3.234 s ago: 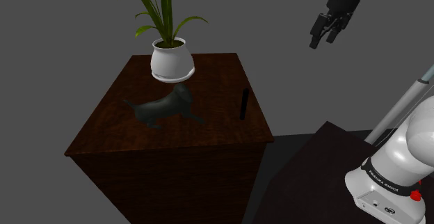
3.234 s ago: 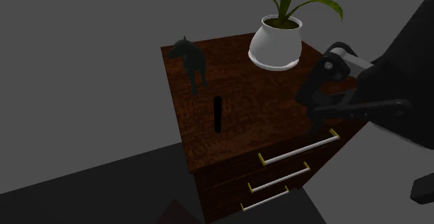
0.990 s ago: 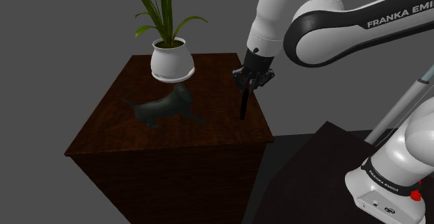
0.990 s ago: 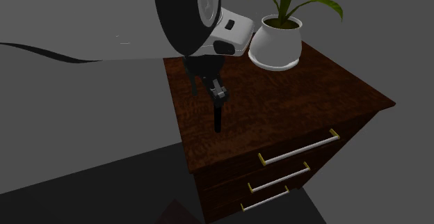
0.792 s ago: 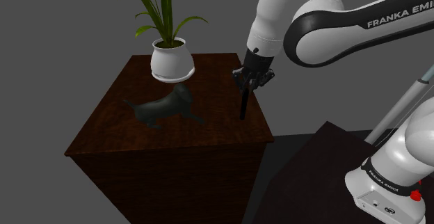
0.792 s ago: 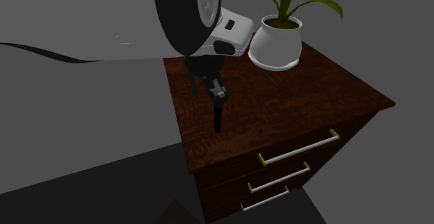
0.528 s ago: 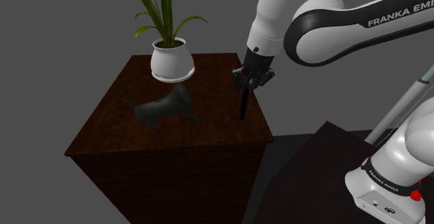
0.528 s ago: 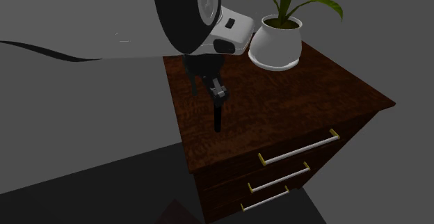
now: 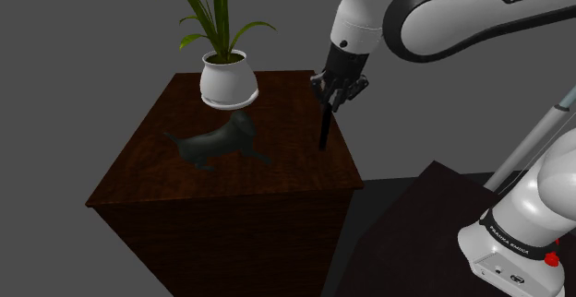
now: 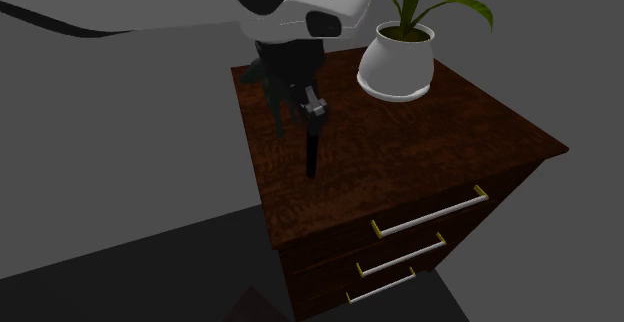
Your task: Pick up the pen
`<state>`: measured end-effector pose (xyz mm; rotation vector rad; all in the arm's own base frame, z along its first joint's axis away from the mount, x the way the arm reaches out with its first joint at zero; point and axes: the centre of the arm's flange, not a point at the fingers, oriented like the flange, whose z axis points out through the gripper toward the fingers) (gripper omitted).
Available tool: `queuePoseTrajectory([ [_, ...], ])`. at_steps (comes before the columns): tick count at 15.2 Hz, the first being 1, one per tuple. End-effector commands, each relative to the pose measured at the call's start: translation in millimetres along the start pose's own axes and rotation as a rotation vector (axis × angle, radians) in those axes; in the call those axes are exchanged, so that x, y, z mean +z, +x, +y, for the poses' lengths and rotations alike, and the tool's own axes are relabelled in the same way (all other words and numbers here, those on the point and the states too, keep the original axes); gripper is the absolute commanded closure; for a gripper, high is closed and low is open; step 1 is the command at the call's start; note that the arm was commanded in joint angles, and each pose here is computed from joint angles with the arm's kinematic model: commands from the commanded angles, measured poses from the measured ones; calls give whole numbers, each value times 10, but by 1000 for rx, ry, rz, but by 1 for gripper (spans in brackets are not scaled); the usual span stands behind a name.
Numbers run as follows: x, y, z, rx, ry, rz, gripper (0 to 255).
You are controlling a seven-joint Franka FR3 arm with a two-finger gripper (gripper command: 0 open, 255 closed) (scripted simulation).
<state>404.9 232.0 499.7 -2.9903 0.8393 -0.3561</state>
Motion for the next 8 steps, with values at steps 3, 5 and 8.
queuePoseTrajectory([
  [3, -207, 45, -16, 0, 0, 0, 255],
  [5, -309, 67, -24, 0, 0, 0, 255],
  [8, -369, 80, -28, 0, 0, 0, 255],
])
